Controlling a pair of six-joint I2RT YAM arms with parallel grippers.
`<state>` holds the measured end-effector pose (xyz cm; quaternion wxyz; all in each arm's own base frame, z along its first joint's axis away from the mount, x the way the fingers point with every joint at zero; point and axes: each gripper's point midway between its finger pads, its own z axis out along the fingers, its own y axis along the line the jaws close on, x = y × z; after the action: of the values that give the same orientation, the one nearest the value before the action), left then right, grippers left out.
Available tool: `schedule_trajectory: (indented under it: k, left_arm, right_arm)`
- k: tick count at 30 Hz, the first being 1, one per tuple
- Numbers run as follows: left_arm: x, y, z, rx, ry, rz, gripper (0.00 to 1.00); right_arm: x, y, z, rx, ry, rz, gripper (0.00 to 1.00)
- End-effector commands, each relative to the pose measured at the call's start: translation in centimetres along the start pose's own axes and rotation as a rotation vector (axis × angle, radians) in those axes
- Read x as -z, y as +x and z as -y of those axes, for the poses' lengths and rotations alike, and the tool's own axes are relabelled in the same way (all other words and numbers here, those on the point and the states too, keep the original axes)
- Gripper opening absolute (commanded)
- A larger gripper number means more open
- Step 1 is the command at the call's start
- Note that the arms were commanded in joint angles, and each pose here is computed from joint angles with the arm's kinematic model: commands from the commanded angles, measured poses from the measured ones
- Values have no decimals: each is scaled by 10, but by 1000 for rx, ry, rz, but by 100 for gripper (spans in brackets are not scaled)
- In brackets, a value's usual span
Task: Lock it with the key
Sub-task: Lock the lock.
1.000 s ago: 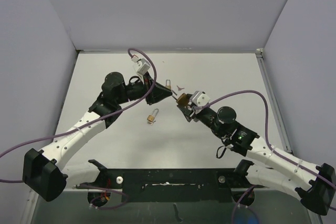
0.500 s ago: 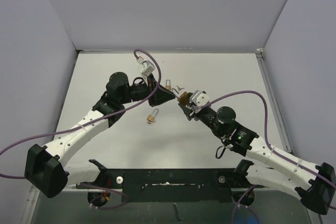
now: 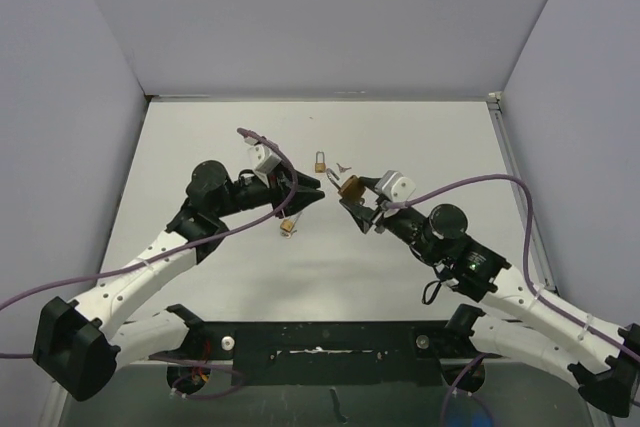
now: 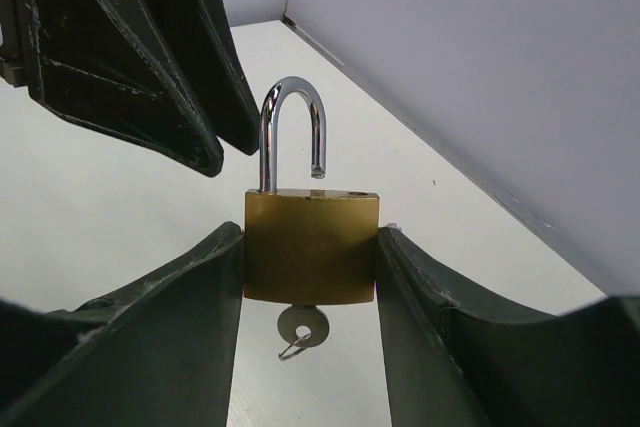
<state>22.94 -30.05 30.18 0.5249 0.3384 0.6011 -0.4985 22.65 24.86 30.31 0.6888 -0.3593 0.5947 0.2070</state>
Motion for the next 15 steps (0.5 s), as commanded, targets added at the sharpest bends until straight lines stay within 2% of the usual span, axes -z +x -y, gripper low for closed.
schedule_trajectory:
  k: [1, 9, 15]
  left_arm:
    - [12, -52, 30, -231, 94, 158, 31]
    - [22, -61, 57, -335, 217, 254, 37]
    - [19, -61, 57, -353, 228, 254, 40]
  right_arm:
    - [14, -68, 4, -53, -25, 185, 0]
    - [30, -88, -15, -76, -162, 234, 0]
    - [36, -98, -26, -97, -233, 268, 0]
